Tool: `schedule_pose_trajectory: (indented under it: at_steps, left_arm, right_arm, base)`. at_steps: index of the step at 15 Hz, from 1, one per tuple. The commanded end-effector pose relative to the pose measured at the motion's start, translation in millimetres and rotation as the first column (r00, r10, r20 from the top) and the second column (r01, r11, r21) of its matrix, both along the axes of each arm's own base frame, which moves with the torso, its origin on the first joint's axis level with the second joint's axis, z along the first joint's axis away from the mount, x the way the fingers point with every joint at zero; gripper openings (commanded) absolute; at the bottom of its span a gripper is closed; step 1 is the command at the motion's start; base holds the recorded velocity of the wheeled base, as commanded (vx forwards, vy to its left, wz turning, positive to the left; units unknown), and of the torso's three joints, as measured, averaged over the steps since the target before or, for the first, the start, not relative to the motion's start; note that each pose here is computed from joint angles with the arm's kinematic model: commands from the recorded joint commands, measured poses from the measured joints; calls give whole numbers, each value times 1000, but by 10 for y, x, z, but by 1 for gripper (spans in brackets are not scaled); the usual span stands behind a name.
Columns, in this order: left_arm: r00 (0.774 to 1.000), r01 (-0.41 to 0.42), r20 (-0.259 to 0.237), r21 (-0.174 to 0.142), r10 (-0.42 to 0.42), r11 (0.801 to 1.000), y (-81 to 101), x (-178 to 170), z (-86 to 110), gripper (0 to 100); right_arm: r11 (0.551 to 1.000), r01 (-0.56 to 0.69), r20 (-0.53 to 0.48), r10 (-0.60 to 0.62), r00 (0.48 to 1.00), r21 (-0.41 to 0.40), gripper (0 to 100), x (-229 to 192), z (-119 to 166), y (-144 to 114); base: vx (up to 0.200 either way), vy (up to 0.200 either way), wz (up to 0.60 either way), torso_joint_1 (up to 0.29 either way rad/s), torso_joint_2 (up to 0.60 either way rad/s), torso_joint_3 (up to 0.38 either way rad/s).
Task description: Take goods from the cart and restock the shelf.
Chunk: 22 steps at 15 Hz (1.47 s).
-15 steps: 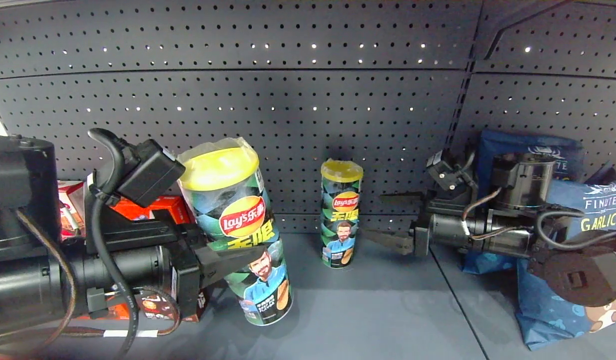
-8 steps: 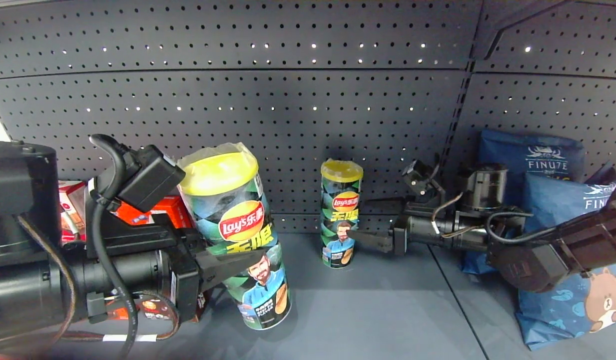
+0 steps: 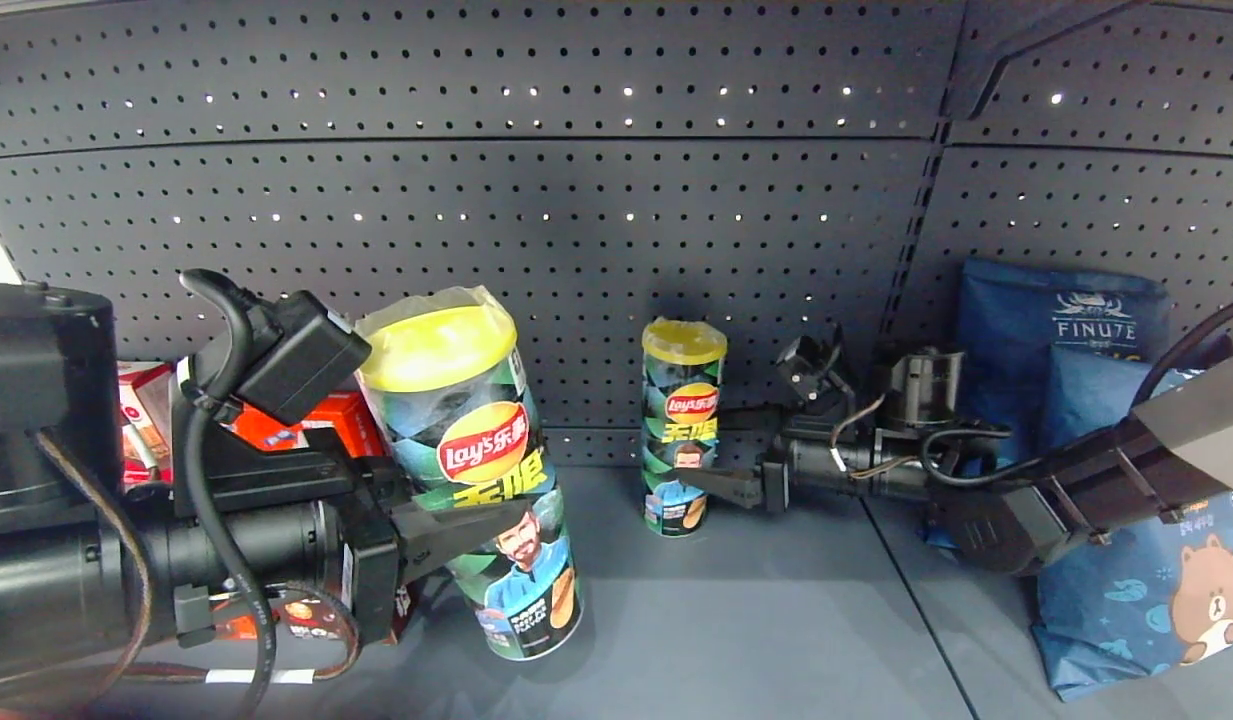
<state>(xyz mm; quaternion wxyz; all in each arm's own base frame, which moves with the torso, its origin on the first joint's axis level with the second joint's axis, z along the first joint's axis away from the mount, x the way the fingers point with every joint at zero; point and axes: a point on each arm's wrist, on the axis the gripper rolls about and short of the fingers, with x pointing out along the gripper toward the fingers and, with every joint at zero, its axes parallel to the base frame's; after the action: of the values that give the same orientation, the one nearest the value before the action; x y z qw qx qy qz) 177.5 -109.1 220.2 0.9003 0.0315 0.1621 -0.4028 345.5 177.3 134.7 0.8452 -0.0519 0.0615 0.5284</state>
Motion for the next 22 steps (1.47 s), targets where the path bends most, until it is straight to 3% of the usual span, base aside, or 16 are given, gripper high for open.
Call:
schedule_pose_trajectory:
  at_steps: [1, 9, 10, 16, 22]
  left_arm:
    - [1000, 0, -2, 0, 0, 1000, -1, 1, -3, 0]
    - [1000, -14, -12, 6, 14, 1000, 44, -19, -48, 0]
    - [1000, -14, -12, 6, 14, 1000, 44, -19, -48, 0]
    - [1000, -14, -11, 6, 14, 1000, 49, -30, -47, 0]
    - [1000, -25, -7, 3, 25, 1000, 75, -32, -39, 0]
  right_arm:
    - [1000, -8, -7, 8, 1000, -4, 100, 46, -65, 57]
    - [999, -31, -25, 31, 999, -12, 100, 161, -247, 238]
    - [999, -34, -24, 34, 999, -10, 0, 168, -265, 242]
    - [1000, -28, -13, 28, 1000, -6, 0, 136, -238, 237]
    - [999, -35, 10, 35, 999, -6, 0, -396, 81, 215]
  base:
    - [0, 0, 0, 0, 0, 0]
    - [0, 0, 0, 0, 0, 0]
    - [0, 0, 0, 0, 0, 0]
    - [0, 0, 0, 0, 0, 0]
    - [0, 0, 0, 0, 0, 0]
